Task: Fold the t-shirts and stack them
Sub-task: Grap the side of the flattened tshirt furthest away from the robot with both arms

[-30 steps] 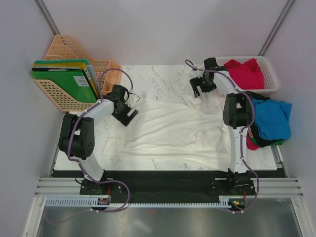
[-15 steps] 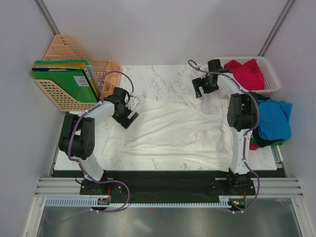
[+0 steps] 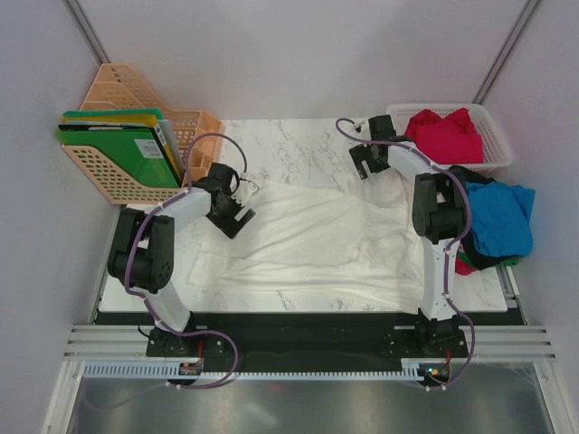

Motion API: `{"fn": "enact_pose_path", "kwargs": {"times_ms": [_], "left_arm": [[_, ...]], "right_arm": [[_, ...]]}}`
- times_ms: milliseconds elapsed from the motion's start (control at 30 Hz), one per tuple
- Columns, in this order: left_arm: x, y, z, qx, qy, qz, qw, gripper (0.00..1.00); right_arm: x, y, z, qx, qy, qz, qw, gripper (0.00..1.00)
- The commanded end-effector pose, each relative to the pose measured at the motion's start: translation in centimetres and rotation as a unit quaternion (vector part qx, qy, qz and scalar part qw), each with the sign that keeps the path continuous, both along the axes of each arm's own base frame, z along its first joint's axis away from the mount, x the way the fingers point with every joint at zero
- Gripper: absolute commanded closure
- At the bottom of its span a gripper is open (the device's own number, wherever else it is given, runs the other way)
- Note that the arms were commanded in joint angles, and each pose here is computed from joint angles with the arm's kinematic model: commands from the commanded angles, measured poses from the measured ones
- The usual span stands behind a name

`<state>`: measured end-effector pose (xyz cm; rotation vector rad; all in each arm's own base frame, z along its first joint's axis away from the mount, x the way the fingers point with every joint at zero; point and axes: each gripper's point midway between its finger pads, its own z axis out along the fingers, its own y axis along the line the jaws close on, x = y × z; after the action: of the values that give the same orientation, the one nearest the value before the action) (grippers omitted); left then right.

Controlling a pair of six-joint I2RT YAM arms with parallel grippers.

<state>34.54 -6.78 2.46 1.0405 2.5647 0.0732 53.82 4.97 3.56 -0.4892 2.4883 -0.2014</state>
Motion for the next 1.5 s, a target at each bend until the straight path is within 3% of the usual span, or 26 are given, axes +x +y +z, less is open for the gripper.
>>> {"fn": "enact_pose_path", "kwargs": {"times_ms": [0, 267, 367, 467, 533, 567, 667, 700, 733, 1000, 1300, 1467], "left_arm": [[0.4, 0.2, 1.0, 0.010, -0.026, -0.014, 1.000, 0.00], [0.0, 0.8, 0.4, 0.024, -0.024, -0.022, 0.999, 0.00], [0.2, 0.6, 0.1, 0.023, -0.022, -0.023, 0.999, 0.00], [0.3, 0.4, -0.1, 0.019, -0.018, -0.022, 0.999, 0.00], [0.4, 0.3, -0.1, 0.017, -0.017, -0.023, 0.999, 0.00], [0.4, 0.3, -0.3, 0.017, -0.016, -0.023, 0.999, 0.00], [0.4, 0.3, -0.3, 0.017, -0.016, -0.021, 1.000, 0.00], [0.3, 0.3, -0.2, 0.016, -0.016, -0.022, 1.000, 0.00], [0.3, 0.4, -0.2, 0.018, -0.016, -0.021, 0.999, 0.00], [-0.1, 0.5, -0.5, 0.020, -0.012, -0.021, 1.000, 0.00], [-0.4, -0.1, -0.6, 0.014, -0.010, -0.020, 1.000, 0.00], [-1.0, -0.3, -0.8, 0.013, -0.009, -0.020, 1.000, 0.00]], "right_arm": [[1.8, -10.3, 2.3, -0.116, -0.047, -0.154, 0.980, 0.02], [0.9, -8.9, -1.2, -0.076, 0.007, -0.139, 0.987, 0.02], [0.0, -8.3, -2.1, -0.066, 0.031, -0.123, 0.990, 0.10], [-0.6, -7.7, -2.4, -0.054, 0.046, -0.104, 0.992, 0.33], [-1.1, -7.2, -2.8, -0.047, 0.060, -0.091, 0.993, 0.41], [-1.3, -7.1, -3.0, -0.045, 0.065, -0.089, 0.993, 0.52], [-1.7, -6.5, -3.4, -0.032, 0.076, -0.077, 0.994, 0.73], [-1.6, -6.5, -3.4, -0.031, 0.076, -0.076, 0.994, 0.96], [-1.7, -6.2, -3.4, -0.026, 0.078, -0.072, 0.994, 1.00], [-1.8, -3.2, -0.9, -0.007, 0.060, -0.019, 0.998, 1.00], [-3.7, 2.4, 7.8, 0.003, -0.007, 0.055, 0.998, 1.00], [-5.8, 3.1, 11.1, -0.002, -0.029, 0.077, 0.997, 1.00]]}}
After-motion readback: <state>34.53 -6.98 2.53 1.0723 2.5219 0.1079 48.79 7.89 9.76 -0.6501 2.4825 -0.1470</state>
